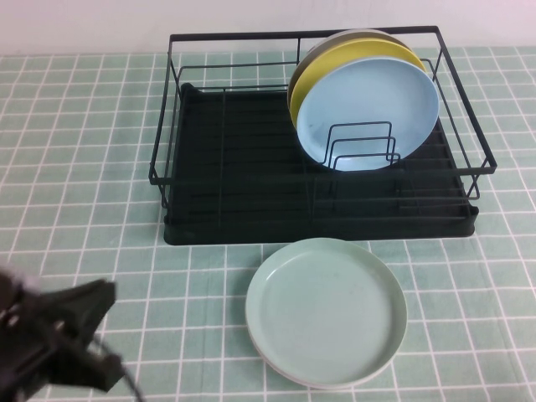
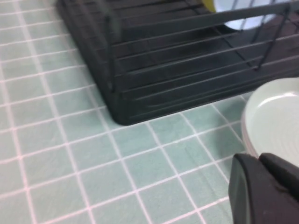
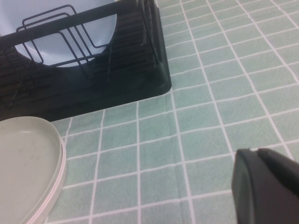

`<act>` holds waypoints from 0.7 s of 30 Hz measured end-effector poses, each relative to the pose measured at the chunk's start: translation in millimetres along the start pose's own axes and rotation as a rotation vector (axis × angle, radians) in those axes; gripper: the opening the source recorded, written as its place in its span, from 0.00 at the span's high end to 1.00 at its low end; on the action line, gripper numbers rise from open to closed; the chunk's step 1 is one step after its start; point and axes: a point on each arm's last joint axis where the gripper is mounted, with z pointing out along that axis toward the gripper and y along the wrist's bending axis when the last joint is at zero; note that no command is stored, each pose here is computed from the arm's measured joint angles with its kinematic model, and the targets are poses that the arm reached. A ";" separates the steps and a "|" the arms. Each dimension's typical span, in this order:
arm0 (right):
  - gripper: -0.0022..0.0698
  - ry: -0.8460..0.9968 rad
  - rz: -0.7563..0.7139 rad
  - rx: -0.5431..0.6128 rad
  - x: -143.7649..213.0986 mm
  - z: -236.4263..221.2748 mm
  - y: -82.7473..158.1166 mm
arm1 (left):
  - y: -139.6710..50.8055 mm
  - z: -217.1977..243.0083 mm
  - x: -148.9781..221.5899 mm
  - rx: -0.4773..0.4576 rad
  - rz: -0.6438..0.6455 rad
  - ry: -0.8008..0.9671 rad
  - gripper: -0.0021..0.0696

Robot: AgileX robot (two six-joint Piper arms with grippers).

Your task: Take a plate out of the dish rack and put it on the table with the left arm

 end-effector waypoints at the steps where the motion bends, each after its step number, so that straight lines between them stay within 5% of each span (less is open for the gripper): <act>1: 1.00 0.000 0.000 0.000 0.0 0.0 0.0 | 0.8 -4.2 4.9 -0.011 -0.015 -0.014 0.97; 10: 1.00 0.000 0.000 0.000 0.0 0.0 0.0 | 13.9 -38.4 71.7 -0.175 -0.139 -0.164 0.97; 21: 1.00 0.000 0.000 0.000 0.0 0.0 0.0 | 18.7 -60.6 100.3 -0.349 -0.068 -0.146 0.97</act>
